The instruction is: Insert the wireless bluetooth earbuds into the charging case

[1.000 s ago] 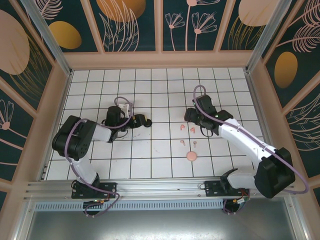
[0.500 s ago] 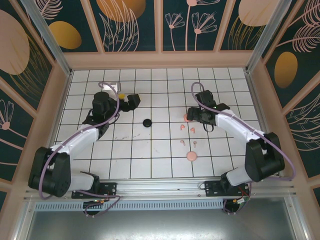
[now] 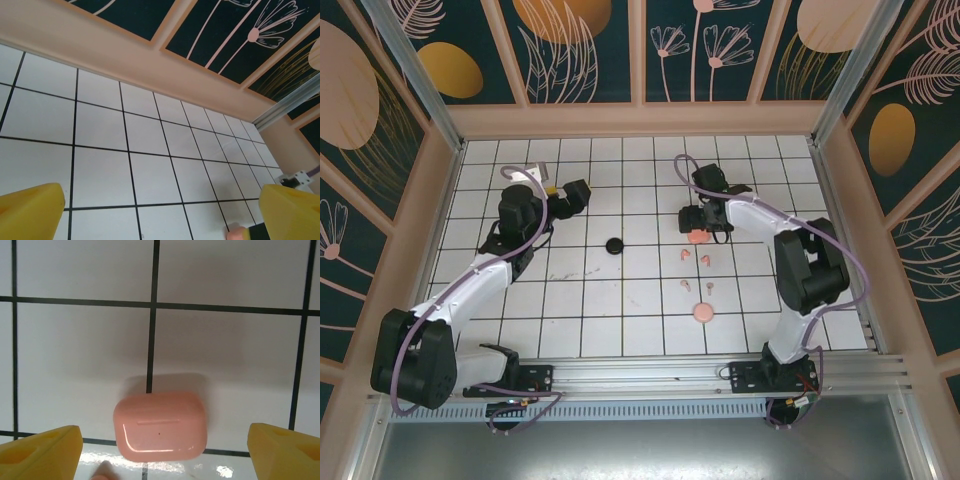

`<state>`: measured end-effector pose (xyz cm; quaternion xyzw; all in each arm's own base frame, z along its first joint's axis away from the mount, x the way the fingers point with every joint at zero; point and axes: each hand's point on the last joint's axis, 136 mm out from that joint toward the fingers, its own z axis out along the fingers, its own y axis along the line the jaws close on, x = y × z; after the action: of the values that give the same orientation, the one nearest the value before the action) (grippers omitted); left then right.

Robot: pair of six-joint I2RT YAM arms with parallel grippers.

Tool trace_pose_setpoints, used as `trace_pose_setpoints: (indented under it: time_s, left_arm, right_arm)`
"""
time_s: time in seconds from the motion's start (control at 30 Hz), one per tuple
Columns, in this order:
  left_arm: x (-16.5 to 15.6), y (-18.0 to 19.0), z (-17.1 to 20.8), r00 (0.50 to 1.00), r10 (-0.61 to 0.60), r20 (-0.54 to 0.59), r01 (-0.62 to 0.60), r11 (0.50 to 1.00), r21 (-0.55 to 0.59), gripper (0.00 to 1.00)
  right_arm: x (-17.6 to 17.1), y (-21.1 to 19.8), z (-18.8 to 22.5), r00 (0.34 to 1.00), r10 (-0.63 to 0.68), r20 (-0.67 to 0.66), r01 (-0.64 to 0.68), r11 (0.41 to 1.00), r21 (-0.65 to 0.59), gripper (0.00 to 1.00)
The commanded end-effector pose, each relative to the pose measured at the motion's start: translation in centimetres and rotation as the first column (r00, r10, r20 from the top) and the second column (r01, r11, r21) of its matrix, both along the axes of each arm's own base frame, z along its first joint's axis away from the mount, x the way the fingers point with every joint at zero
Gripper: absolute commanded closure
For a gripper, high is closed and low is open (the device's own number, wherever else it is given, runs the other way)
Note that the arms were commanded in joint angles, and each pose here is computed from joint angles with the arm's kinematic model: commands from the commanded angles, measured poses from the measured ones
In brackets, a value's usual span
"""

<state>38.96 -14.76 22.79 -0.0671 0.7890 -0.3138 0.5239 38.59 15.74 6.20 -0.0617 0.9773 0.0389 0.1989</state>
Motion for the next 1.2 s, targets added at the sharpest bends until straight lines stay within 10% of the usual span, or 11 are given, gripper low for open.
trace_pose_setpoints:
  time_s: [0.0,0.77,1.17]
  left_arm:
    - [-0.1,-0.8,-0.2,0.999,-0.048,0.017,0.048,0.999,-0.022,0.01]
    - [0.4,1.7,-0.2,0.995,0.097,-0.006,-0.097,0.995,0.004,0.01]
    - [0.4,0.9,-1.2,0.996,0.072,-0.048,-0.075,0.996,-0.054,0.01]
  right_arm:
    - [0.0,-0.3,-0.3,0.998,0.050,-0.039,-0.052,0.998,-0.044,0.14]
    - [-0.4,0.6,-4.4,0.986,0.058,-0.154,-0.064,0.997,-0.036,0.24]
    - [-1.7,1.0,-5.9,0.980,0.060,-0.191,-0.062,0.998,0.000,0.49]
